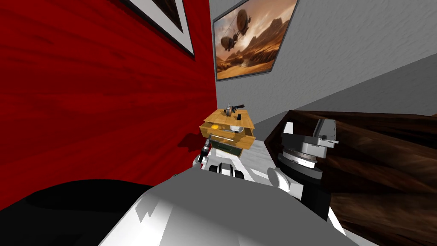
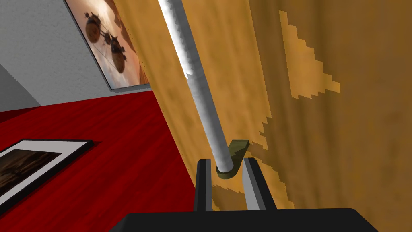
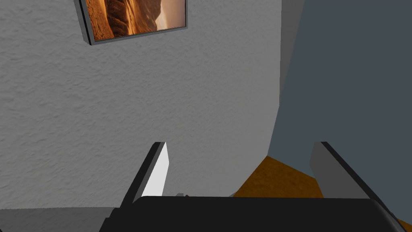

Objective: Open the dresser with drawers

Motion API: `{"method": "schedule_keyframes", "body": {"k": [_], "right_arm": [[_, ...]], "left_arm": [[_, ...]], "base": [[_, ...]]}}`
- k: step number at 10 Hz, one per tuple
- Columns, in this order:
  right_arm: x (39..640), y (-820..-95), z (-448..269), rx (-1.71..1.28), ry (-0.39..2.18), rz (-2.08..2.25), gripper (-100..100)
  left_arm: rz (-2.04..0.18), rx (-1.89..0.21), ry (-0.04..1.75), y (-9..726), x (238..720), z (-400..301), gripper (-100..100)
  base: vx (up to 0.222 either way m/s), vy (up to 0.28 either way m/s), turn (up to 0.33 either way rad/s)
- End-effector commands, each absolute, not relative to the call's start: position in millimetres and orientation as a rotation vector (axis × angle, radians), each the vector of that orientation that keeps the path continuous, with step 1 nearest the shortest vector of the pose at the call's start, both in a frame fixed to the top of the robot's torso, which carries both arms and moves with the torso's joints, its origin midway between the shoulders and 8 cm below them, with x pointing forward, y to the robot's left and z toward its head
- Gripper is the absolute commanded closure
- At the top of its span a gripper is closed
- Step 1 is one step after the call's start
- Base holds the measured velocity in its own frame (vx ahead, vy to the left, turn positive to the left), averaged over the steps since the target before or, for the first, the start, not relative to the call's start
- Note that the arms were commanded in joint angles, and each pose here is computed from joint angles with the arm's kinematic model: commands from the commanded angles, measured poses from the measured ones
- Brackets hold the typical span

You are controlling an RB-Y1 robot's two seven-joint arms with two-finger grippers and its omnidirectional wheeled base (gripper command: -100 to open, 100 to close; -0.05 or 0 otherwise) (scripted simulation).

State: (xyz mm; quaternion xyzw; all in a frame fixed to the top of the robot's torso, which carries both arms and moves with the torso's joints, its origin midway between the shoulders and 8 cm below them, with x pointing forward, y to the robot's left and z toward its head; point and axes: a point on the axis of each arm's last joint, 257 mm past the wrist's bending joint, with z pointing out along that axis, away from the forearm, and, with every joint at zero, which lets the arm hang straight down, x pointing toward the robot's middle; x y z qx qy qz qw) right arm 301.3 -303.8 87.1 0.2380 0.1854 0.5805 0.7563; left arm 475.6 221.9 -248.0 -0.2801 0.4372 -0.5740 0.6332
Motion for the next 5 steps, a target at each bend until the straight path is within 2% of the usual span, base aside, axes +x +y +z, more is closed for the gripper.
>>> {"method": "schedule_keyframes", "body": {"k": [1,4,5], "right_arm": [[301,-304,87,0.519,0.404,1.266,0],[301,-304,87,0.519,0.404,1.265,0],[301,-304,87,0.519,0.404,1.265,0]], "left_arm": [[-1.311,-0.647,0.997,224,481,-246,100],[-1.386,-0.608,1.027,165,472,-245,100],[-1.386,-0.608,1.027,165,472,-245,100]], "base": [[-0.064,0.012,-0.013],[-0.064,0.068,0.251],[-0.061,0.089,0.079]]}}
